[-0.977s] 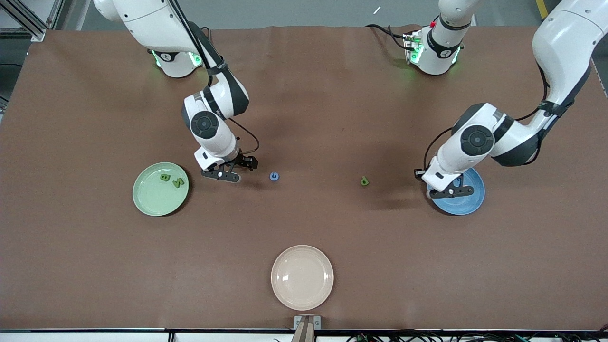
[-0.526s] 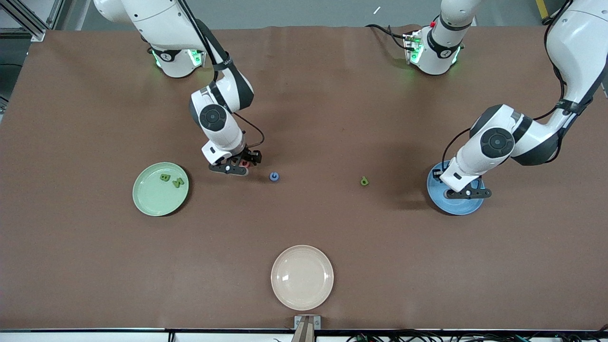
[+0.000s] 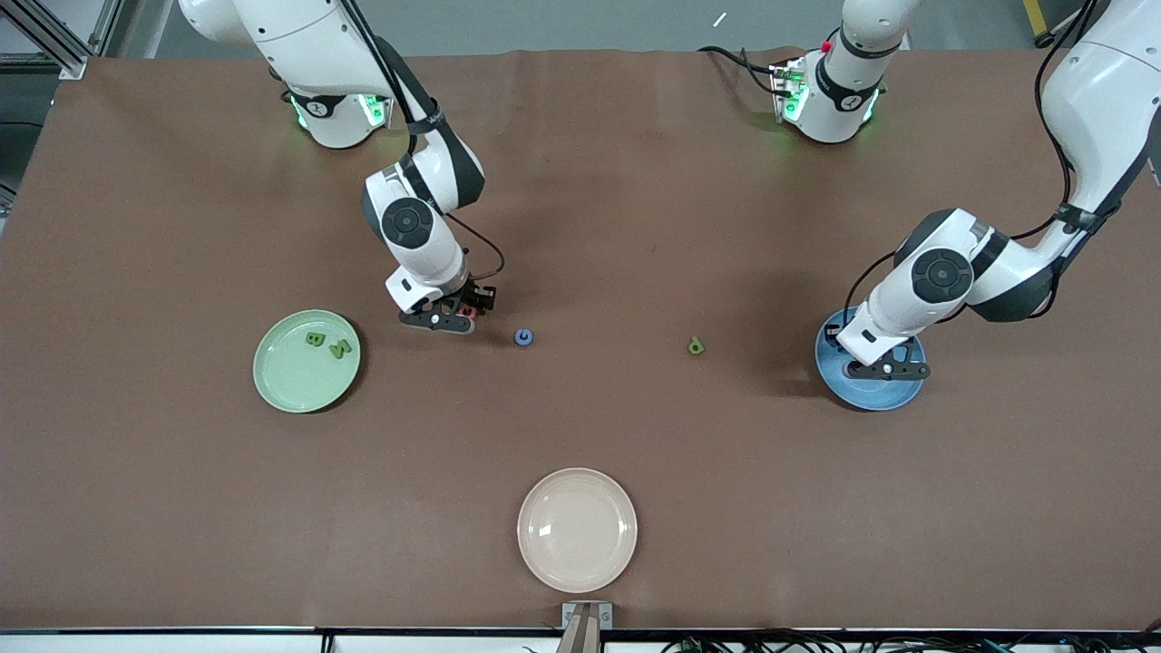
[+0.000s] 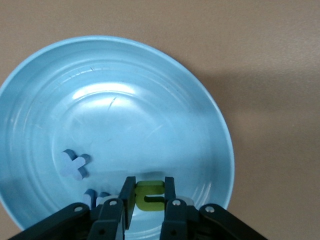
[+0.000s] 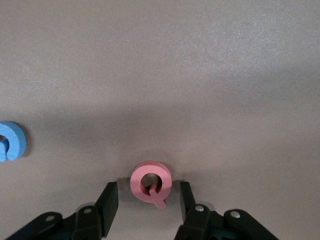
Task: Sort upper and lower case letters into plates
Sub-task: 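Drop the u into the blue plate while the right gripper grasps the Q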
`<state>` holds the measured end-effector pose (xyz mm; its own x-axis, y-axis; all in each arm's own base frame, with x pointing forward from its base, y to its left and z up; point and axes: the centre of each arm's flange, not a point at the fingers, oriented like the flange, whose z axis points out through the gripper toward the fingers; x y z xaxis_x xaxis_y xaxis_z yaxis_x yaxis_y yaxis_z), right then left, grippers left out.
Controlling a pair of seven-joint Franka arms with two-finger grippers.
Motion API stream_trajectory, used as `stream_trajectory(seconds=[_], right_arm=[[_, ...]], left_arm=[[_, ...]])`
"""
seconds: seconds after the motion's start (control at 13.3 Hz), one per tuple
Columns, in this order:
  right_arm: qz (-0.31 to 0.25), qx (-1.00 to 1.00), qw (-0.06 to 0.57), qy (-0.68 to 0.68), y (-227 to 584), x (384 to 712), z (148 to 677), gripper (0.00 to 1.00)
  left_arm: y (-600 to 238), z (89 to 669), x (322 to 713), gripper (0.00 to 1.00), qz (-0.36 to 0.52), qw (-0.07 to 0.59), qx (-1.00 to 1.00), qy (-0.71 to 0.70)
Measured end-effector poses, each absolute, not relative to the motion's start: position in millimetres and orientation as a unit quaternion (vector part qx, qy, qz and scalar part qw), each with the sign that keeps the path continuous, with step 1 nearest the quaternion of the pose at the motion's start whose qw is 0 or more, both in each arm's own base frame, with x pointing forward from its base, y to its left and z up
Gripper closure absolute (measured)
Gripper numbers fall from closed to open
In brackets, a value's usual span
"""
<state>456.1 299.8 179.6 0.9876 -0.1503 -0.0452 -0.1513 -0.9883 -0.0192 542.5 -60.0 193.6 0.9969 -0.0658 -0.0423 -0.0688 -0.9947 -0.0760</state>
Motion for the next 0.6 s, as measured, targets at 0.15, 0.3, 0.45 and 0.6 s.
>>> stream_trajectory(seconds=[0.15, 0.3, 0.45, 0.6], right_arm=[[0.023, -0.997, 0.011, 0.075, 299.8, 455.4, 178.5, 0.44], [0.022, -0.997, 0.011, 0.075, 299.7, 455.3, 177.4, 0.56], [0.021, -0.997, 0.011, 0.076, 299.5, 455.6, 177.7, 0.65], [0.021, -0.996, 0.011, 0.085, 297.9, 456.6, 177.7, 0.65]], left_arm=[[-55.2, 186.3, 540.3, 0.73, 0.015, 0.035, -0.999, 0.034], [-54.3, 184.3, 539.5, 0.73, 0.015, 0.033, -0.999, 0.034], [-54.6, 185.2, 540.3, 0.56, 0.013, 0.032, -0.999, 0.038], [-61.1, 193.3, 543.4, 0.35, 0.006, 0.029, -0.998, 0.047]])
